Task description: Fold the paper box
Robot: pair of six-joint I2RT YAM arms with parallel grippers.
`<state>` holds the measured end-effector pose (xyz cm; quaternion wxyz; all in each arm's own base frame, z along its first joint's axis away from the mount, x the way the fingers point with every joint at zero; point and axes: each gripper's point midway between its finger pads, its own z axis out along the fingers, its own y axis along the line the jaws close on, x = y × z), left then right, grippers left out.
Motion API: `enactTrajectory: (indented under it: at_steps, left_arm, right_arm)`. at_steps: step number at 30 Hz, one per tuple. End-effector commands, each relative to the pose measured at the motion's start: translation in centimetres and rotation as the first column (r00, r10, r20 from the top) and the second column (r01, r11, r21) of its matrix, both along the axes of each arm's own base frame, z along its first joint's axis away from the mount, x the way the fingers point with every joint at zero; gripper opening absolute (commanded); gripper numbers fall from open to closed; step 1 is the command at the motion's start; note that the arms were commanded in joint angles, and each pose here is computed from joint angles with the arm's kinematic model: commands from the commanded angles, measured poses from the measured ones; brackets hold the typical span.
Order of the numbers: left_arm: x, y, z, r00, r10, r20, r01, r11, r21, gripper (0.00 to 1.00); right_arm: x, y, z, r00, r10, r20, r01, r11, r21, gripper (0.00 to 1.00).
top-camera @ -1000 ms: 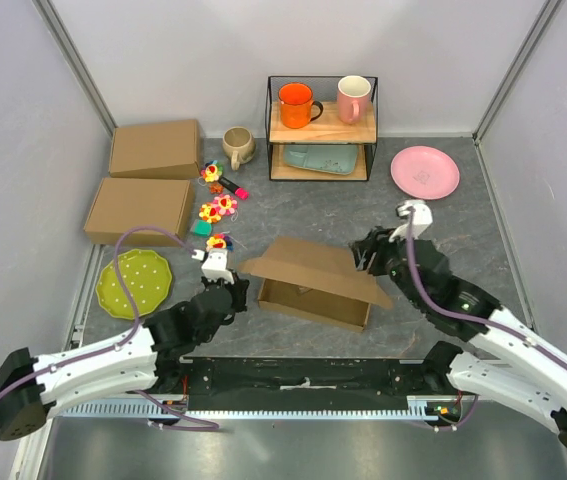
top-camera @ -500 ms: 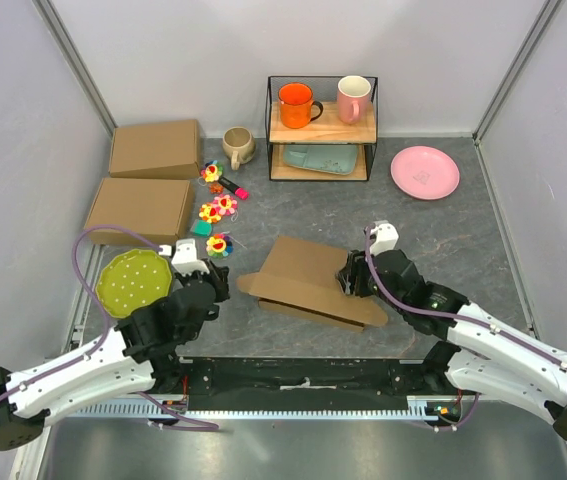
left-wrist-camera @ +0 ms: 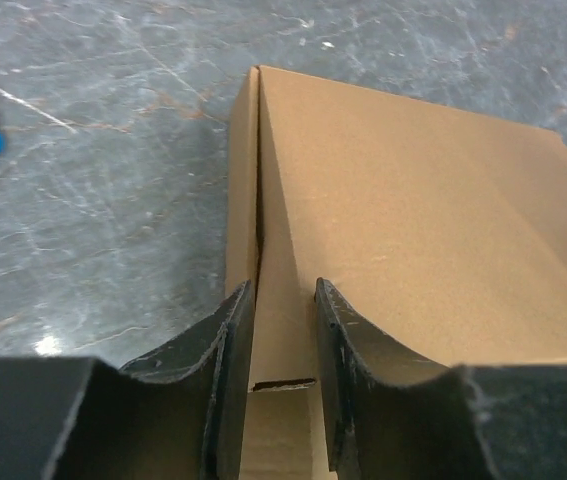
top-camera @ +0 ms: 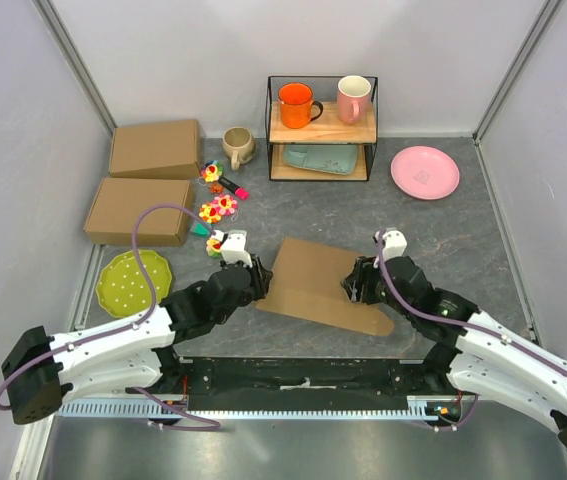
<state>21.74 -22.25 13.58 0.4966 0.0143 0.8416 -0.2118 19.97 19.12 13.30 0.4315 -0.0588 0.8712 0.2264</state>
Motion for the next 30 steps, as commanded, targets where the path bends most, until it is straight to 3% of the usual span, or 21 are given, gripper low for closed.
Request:
enactTrajectory:
  at_steps: [1,5,7,14,18,24,30]
  left_arm:
    - [-1.3,-2.3,-0.9,0.993,-0.101,-0.060,0.095,0.991,-0.092,0.38]
    - [-2.2,-1.9,-3.0,0.988,-0.111,-0.111,0.102,0.991,-0.085,0.35]
    - [-2.3,-1.4,-3.4,0.989,-0.097,-0.114,0.088,0.993,-0.081,0.35]
    - [-2.3,-0.5,-4.2,0.991,-0.060,-0.120,0.050,0.995,-0.084,0.37]
    - [-2.5,-0.9,-4.7,0.988,-0.066,-0.137,0.053,0.993,-0.102,0.37]
    - [-3.3,-1.5,-5.9,0.979,-0.099,-0.176,0.074,0.987,-0.141,0.36]
    - [-4.1,-1.2,-7.2,0.973,-0.106,-0.205,0.072,0.984,-0.164,0.34]
  right_arm:
    - [-0.3,-0.5,2.1,0.999,-0.042,0.024,0.040,0.996,0.084,0.61]
    - [-0.2,-1.0,2.1,0.997,-0.071,0.022,0.069,0.995,0.075,0.61]
    - [0.2,-2.7,1.7,0.984,-0.177,0.006,0.176,0.983,0.042,0.61]
    - [-0.3,-5.8,1.9,0.933,-0.352,-0.068,0.352,0.936,-0.009,0.78]
    - [-1.3,-5.9,0.3,0.928,-0.348,-0.134,0.342,0.937,-0.069,0.86]
    - [-3.0,-3.7,-2.8,0.933,-0.259,-0.251,0.264,0.964,-0.012,0.88]
    - [-3.8,-2.2,-4.7,0.931,-0.202,-0.303,0.237,0.968,0.084,0.77]
